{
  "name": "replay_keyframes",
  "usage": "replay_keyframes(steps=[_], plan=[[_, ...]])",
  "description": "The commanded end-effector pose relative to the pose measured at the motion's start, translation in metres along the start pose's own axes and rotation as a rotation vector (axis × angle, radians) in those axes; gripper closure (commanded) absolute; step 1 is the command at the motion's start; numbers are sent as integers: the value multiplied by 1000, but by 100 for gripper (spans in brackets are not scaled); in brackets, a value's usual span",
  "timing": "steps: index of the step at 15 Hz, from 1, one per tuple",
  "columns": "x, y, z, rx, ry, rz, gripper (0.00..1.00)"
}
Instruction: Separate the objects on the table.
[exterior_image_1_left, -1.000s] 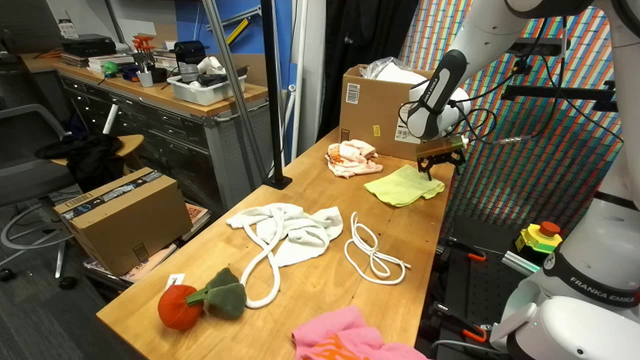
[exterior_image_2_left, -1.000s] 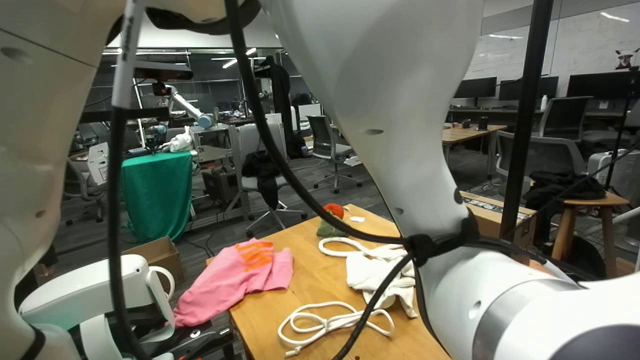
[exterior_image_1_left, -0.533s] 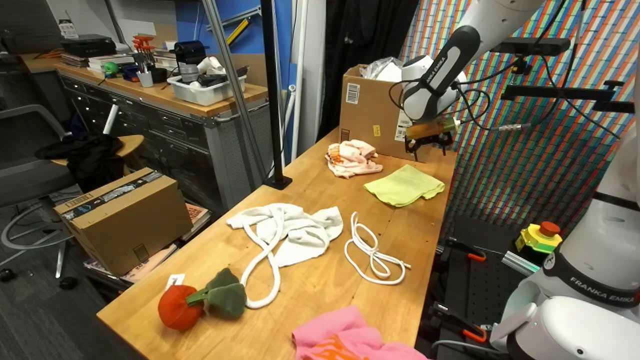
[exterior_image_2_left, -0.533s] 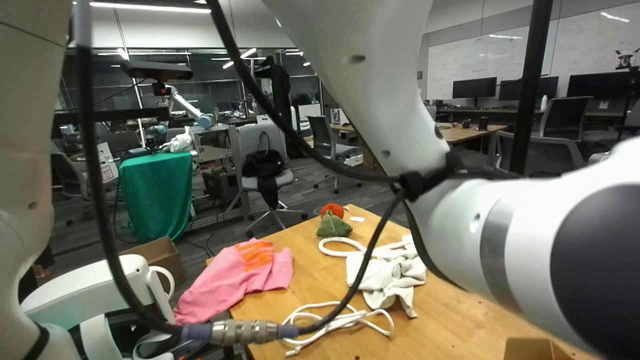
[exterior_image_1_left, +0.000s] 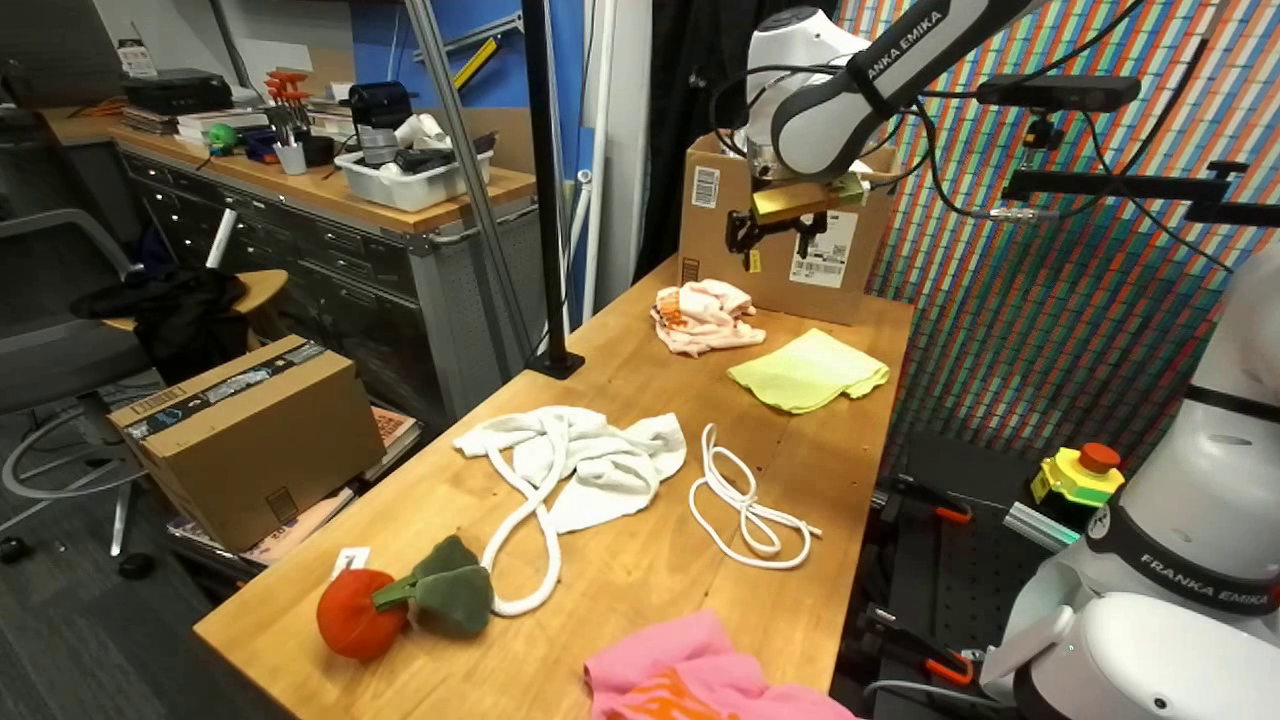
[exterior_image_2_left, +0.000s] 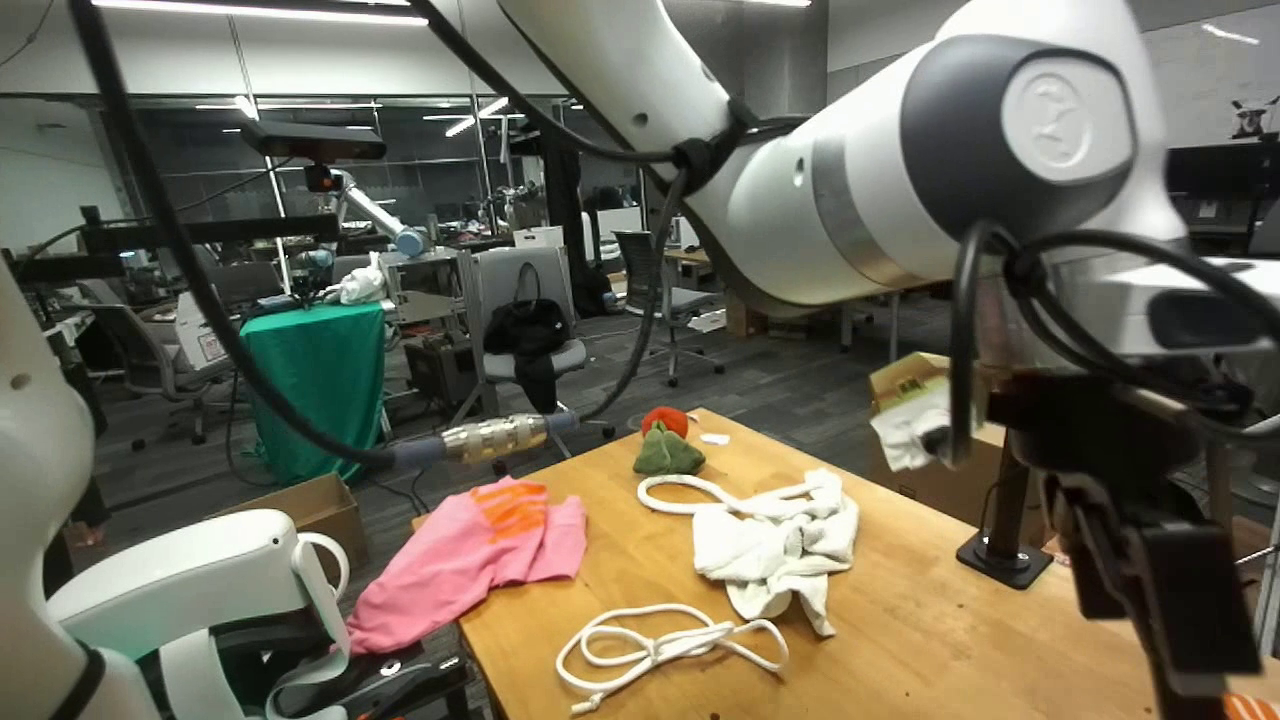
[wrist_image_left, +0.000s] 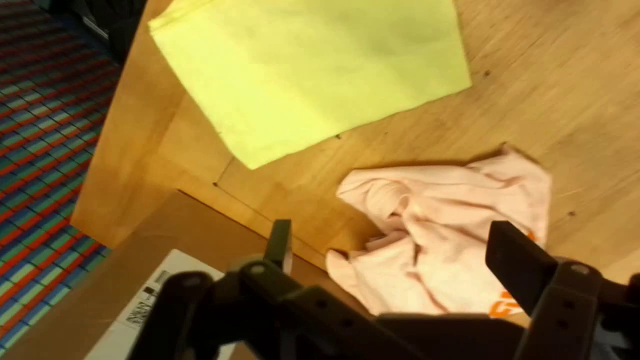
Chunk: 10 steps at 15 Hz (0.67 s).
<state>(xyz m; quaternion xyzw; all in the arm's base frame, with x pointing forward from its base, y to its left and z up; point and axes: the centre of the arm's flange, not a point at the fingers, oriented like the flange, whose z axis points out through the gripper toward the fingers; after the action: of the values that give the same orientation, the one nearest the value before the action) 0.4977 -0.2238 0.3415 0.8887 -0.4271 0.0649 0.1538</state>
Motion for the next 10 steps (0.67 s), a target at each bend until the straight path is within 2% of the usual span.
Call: replay_keyframes(steps=[1, 4, 10], plan=[[-38, -41, -22, 70, 6, -154, 0], [-70, -83, -28, 112, -5, -280, 0], [-127, -138, -35, 200, -41, -497, 0]])
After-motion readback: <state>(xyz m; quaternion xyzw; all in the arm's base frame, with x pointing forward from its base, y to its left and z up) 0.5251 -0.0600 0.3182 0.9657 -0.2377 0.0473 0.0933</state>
